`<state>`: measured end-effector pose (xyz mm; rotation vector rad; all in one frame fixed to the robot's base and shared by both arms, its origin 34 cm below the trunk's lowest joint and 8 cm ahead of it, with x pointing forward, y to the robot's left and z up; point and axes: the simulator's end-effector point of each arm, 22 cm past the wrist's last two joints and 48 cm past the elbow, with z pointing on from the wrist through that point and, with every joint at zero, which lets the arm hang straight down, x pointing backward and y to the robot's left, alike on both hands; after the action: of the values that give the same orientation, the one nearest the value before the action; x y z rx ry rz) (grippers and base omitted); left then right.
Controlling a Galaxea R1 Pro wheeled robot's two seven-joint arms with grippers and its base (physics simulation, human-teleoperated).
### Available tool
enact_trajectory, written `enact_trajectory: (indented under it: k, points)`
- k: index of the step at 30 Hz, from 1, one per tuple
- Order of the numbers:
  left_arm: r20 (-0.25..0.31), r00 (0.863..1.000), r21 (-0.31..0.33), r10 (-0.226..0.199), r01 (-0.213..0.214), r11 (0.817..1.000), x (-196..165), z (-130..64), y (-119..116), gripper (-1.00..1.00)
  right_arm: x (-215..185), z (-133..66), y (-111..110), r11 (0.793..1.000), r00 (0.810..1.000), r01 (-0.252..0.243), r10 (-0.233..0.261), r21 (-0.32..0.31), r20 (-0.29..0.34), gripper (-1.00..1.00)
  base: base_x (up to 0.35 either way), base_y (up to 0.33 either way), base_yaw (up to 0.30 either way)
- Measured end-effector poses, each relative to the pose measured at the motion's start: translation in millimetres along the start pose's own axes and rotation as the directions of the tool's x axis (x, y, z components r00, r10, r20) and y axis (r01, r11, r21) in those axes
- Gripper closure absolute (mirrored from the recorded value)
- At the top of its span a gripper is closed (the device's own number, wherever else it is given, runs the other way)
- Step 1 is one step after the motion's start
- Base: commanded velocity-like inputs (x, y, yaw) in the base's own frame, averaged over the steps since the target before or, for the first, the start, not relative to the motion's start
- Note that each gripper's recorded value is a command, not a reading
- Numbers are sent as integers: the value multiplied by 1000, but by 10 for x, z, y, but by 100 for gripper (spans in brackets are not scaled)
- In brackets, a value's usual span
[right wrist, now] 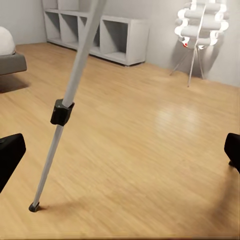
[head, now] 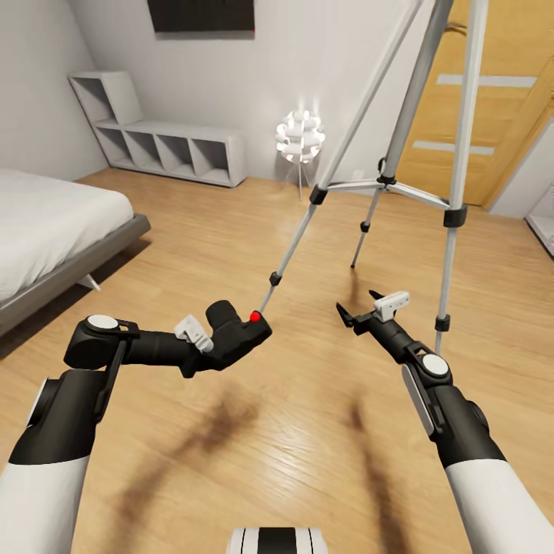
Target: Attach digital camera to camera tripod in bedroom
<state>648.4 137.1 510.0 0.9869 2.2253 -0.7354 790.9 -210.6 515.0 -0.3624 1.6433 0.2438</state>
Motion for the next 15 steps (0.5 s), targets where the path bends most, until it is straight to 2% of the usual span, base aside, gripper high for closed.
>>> enact_trajectory:
  k: [15]
  points:
    - [46,998,-15,42,-42,999,-290,-207,-164,100,-289,-69,-20,1000,1000,-5,5,7,-9,-100,0,0,0]
